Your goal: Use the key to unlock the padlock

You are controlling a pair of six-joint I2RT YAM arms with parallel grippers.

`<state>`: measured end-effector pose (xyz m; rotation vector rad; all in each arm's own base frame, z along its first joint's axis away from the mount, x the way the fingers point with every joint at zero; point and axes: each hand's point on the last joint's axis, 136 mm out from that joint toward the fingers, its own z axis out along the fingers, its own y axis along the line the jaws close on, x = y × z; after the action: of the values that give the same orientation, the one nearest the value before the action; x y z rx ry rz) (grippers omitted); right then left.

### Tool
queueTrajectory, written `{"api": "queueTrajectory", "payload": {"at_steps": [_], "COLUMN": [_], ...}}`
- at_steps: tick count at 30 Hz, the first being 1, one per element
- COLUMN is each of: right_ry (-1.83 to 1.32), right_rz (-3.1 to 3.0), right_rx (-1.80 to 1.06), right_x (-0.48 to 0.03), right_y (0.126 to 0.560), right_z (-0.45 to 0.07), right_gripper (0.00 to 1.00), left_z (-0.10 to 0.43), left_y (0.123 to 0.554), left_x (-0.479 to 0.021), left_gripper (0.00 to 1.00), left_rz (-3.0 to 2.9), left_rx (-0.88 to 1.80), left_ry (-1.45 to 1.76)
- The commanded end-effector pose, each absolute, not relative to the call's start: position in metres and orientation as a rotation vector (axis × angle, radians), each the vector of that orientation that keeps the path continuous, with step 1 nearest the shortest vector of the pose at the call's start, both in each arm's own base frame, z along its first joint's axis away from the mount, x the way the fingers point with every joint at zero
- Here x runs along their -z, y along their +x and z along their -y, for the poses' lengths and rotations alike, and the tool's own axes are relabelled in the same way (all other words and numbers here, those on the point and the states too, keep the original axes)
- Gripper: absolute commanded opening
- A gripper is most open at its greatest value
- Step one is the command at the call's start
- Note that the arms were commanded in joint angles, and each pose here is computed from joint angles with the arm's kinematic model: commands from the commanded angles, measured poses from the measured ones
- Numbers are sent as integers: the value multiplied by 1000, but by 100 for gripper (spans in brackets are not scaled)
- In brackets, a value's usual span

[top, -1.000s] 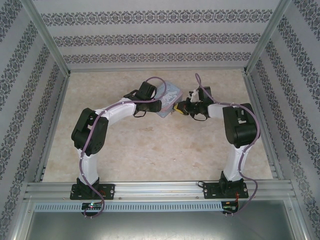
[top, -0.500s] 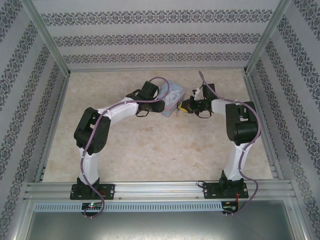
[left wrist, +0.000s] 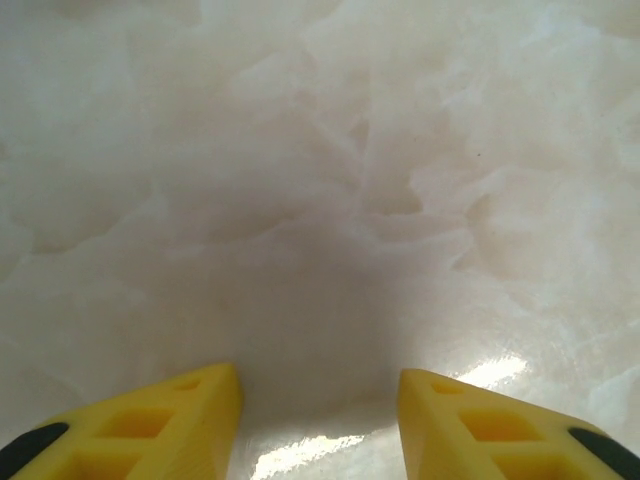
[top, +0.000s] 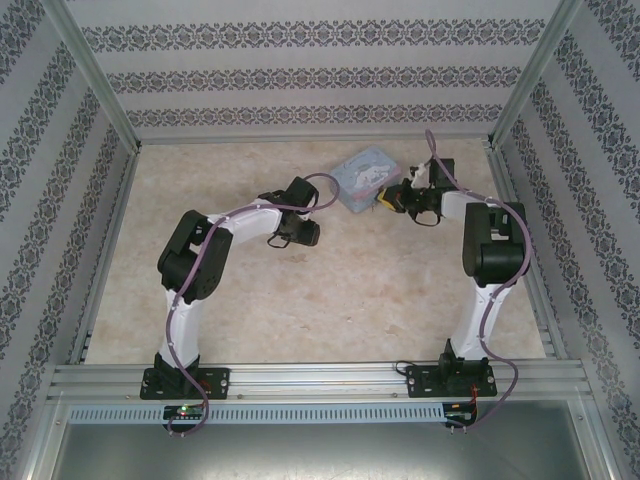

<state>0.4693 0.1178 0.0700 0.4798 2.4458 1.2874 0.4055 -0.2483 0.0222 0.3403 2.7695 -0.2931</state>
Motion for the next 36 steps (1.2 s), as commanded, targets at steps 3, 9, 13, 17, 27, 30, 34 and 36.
{"api": "queueTrajectory", "payload": {"at_steps": [3, 9, 13, 17, 27, 30, 34, 36], "right_ry": [364, 223, 129, 47, 105, 125, 159, 188], "right_rz": [-2461, -2549, -2584, -2604, -2614, -2609, -2593, -2579], "right_rx": [-1306, -1293, -1293, -1291, -1321, -1338, -1357, -1368], "right_x": [-76, -62, -59, -59, -39, -34, -31, -31], "right_y": [438, 399, 376, 356, 344, 344, 347, 350], "right_z": [-145, -196, -229, -254, -262, -263, -259, -256], "right_gripper": [0, 0, 0, 0, 0, 0, 0, 0], "left_z": [234, 235, 230, 229, 229, 230, 228, 226], "left_y": [373, 389, 392, 398, 402, 398, 391, 388], "left_x": [-24, -74, -108, -129, -97, -84, -70, -63], "left_gripper": [55, 60, 63, 66, 66, 66, 66, 65], "left_rz": [-2886, -2781, -2704, -2653, -2728, -2747, -2769, -2784], "left_rx": [257, 265, 262, 260, 121, 52, -49, -100], "left_ry": [298, 267, 232, 220, 304, 355, 427, 471]}}
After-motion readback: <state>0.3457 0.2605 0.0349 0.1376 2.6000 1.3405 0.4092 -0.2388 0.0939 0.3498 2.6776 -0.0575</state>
